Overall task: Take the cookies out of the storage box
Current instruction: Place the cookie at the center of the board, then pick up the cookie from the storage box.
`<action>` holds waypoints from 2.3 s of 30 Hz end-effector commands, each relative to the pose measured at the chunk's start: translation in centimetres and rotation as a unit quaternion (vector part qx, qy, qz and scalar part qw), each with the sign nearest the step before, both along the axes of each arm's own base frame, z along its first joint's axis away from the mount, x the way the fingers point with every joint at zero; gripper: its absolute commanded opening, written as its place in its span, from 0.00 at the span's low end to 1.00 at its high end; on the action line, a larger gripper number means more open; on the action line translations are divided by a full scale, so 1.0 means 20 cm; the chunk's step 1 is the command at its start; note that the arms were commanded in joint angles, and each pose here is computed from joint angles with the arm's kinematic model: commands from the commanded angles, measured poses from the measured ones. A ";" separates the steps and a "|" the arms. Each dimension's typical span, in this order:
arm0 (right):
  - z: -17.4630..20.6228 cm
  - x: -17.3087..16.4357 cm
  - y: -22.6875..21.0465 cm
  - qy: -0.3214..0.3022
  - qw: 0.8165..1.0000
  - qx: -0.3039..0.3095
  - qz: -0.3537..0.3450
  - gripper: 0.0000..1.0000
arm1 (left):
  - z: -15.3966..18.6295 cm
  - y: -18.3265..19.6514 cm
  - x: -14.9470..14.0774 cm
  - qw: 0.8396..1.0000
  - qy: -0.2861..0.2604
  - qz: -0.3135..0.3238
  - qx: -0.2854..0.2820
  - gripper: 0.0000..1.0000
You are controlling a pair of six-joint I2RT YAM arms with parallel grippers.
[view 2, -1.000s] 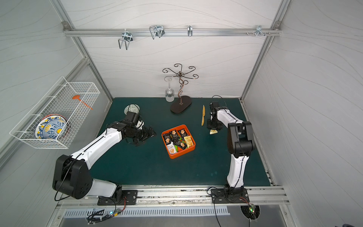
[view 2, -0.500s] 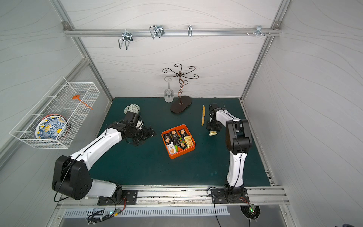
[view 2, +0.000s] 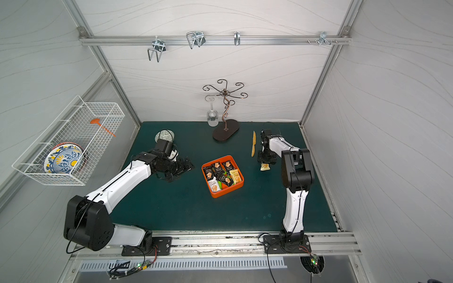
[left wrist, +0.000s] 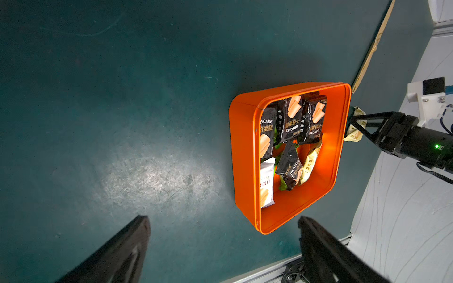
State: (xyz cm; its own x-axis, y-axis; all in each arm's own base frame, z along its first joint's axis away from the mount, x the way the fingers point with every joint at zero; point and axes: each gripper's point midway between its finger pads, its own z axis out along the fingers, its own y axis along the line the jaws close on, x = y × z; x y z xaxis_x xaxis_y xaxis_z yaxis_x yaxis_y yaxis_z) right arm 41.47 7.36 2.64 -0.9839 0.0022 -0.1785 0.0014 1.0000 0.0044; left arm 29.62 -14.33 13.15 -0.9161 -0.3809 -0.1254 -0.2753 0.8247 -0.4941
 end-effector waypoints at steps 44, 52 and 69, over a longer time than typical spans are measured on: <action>0.23 -0.68 1.16 -0.007 0.886 0.070 0.457 0.65 | -0.09 0.20 -0.20 0.999 0.019 0.027 -0.005 0.99; 0.15 -0.67 1.19 0.004 0.886 0.071 0.459 0.65 | -0.07 0.21 -0.21 0.999 0.020 0.030 0.000 0.99; 0.04 -0.67 1.16 0.018 0.888 0.038 0.458 0.39 | -0.06 0.21 -0.20 0.999 0.018 0.026 0.002 0.99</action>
State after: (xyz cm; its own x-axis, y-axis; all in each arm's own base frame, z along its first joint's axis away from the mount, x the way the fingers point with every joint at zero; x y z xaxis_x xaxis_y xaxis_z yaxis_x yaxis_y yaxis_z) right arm 28.49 30.77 4.38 -0.5879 -0.7802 -0.2136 -0.8075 0.5816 0.0981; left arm 25.00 -10.22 10.90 -0.8988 -0.4347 -0.0573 -0.3585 0.8039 -0.4745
